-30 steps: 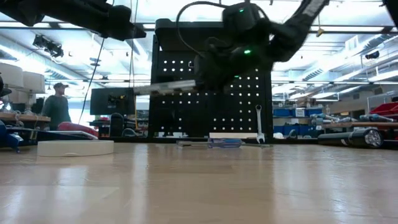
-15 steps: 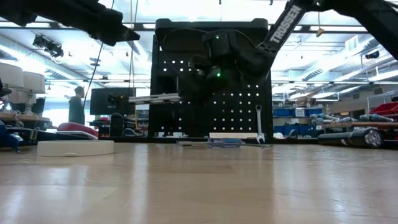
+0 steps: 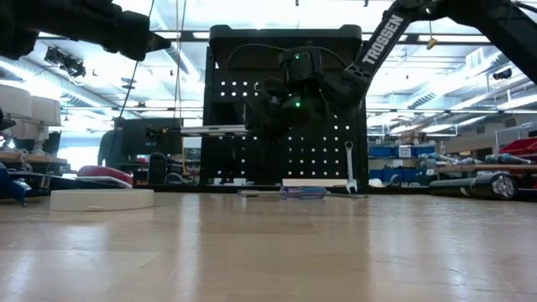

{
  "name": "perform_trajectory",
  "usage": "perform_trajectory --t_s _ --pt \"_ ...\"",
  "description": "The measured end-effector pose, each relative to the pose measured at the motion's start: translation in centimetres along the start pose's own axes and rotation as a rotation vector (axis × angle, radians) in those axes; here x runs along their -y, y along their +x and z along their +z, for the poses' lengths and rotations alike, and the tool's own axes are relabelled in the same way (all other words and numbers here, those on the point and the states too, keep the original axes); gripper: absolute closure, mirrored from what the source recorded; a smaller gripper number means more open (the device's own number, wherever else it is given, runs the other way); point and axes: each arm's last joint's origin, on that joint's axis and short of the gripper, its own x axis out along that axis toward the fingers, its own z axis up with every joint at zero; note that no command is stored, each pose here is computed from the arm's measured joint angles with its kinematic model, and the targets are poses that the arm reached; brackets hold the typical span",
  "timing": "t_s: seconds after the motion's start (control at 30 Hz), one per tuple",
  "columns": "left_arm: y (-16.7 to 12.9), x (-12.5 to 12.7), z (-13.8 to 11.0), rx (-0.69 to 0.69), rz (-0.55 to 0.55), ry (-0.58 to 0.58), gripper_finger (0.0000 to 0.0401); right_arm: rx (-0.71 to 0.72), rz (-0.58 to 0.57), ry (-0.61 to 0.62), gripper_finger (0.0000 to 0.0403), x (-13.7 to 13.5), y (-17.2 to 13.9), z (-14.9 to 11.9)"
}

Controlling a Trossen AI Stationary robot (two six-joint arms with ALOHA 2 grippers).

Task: Hang tools onto peg board
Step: Put the spirit level onto the black pegboard

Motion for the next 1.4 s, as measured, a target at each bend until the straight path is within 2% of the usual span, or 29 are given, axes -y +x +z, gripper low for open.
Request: perform_trajectory --t_s 0.27,0.37,0.6,0.87,1.07,1.4 --pt "-0.2 -0.2 -0.3 -0.004 0.005 0.02 0.0249 0.023 -0.001 -0.042 0.0352 0.1 0.3 -0.3" --pt "-0.2 -0.3 -0.4 -0.019 0.02 0.038 0.0249 -0.009 0.006 -0.042 0.0352 0.3 0.5 -0.2" --pt "-0.2 -0.3 -0.4 -0.035 0.034 0.069 0.0249 -0.008 0.007 0.0 0.0352 2.3 1.7 0.6" --pt "-0.2 -0.3 -0.4 -0.035 0.035 0.067 0.0249 -0.008 0.059 -0.017 0.0352 2.7 3.1 -0.6" --pt "-0.2 -0.3 -0.4 -0.035 0.035 0.066 0.0249 -0.016 0.057 -0.012 0.0352 2.8 3.8 -1.5" --pt "-0.2 -0.3 -0.4 -0.035 0.035 0.066 0.0249 -0.008 0.132 -0.02 0.0348 2.3 4.5 -2.8"
